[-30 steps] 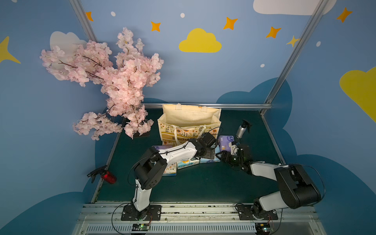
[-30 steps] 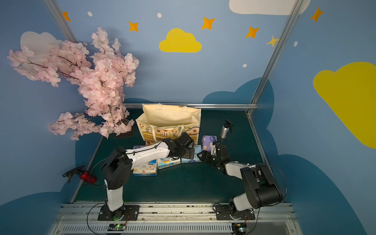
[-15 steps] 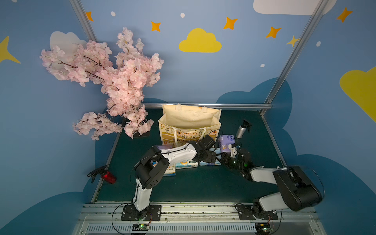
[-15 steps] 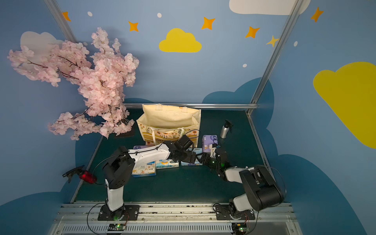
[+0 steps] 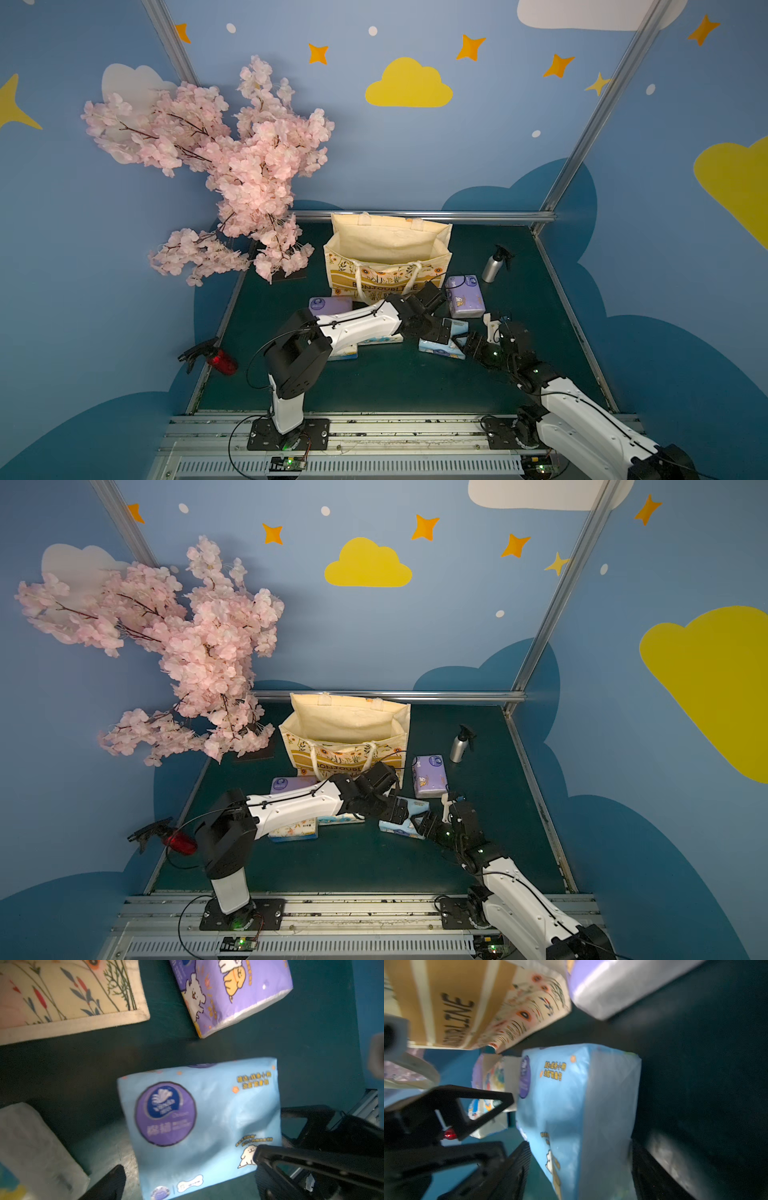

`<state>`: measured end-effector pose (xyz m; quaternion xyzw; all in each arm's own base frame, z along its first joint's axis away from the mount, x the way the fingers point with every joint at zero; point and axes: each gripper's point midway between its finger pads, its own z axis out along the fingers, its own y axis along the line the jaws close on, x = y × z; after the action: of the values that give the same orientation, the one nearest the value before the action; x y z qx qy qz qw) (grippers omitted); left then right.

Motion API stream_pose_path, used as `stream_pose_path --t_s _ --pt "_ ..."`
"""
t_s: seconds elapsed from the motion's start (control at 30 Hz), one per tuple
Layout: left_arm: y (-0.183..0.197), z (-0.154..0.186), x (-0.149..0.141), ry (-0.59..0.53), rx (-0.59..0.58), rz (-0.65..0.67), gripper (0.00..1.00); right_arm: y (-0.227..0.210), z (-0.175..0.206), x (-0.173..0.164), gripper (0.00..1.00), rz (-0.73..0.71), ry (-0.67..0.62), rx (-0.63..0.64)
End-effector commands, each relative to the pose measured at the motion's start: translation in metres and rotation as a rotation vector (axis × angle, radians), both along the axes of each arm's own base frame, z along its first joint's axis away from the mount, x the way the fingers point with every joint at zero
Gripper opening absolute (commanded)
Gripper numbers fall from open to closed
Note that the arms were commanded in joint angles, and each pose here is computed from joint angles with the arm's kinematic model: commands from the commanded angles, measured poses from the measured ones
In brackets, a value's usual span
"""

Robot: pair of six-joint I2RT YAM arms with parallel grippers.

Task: Put tissues into the canvas bag
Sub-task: Adjust the pack of facial tissues at the center of the board.

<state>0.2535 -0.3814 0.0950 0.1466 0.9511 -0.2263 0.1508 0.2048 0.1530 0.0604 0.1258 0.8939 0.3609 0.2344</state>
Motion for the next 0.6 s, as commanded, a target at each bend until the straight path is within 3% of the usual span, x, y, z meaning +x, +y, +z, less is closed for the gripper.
stream_pose_path --t_s 0.0,0.23,0.57 --pt "0.007 0.015 0.004 -0.042 -0.008 0.011 0.98 -0.005 -0.006 -0.010 0.77 0.014 0.032 -0.024" --pt "0.026 0.007 0.014 -0.048 0.027 0.074 0.99 -0.033 -0.027 -0.006 0.82 -0.089 0.082 -0.090" --pt "0.008 -0.027 0.002 0.077 0.027 0.029 0.96 -0.012 -0.029 0.011 0.83 -0.041 0.080 0.038"
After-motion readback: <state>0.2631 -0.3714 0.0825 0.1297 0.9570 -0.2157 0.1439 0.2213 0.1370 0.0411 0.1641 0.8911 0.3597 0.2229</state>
